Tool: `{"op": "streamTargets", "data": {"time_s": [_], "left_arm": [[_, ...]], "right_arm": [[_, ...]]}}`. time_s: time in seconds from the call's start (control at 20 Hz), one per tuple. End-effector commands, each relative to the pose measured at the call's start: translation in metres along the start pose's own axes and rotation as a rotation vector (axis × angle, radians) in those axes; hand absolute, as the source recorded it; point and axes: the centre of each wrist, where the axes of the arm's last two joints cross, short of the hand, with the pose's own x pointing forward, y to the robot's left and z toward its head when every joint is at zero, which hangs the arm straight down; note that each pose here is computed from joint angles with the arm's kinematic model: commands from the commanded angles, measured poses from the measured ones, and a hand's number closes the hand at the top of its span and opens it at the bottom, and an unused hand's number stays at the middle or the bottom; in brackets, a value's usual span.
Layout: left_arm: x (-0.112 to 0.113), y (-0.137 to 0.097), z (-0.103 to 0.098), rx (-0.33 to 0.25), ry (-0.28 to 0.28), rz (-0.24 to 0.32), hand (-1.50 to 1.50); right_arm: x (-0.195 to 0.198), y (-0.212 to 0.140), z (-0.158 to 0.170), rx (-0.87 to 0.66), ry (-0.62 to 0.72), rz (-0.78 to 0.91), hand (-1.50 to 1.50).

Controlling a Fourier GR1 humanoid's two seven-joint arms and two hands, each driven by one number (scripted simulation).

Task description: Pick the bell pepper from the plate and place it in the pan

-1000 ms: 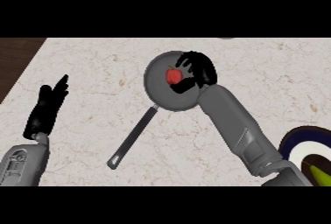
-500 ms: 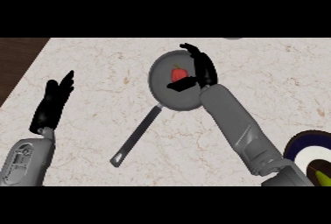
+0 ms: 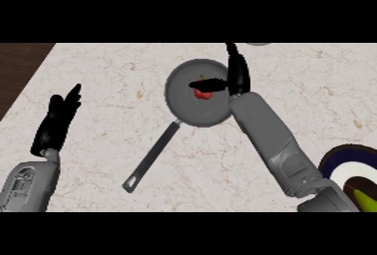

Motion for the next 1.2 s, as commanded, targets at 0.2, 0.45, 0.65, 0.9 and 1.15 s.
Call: {"op": "streamTargets", "data": {"time_s": [0.2,0.45,0.65,0.9,1.15], "left_arm": [[-0.017,0.012,0.012,0.076,0.044,0.024,0.0],[-0.042,0.045,0.017,0.103,0.089,0.043,0.0],[-0.037,0.036,0.022,0.105,0.092,0.029,0.0],[-0.057,0.037,0.034,0.111,0.11,0.029,0.0],[-0.048,0.034,0.033,0.111,0.096,0.04,0.0]], "right_arm": [[-0.009,-0.017,-0.008,-0.13,0.044,-0.085,-1.5],[-0.058,-0.068,-0.004,-0.102,0.04,-0.105,-1.5],[-0.071,-0.122,-0.013,-0.09,0.023,-0.12,-1.5],[-0.097,-0.176,-0.001,-0.027,0.013,-0.123,-1.5],[-0.101,-0.216,0.004,-0.021,0.024,-0.11,-1.5]]}}
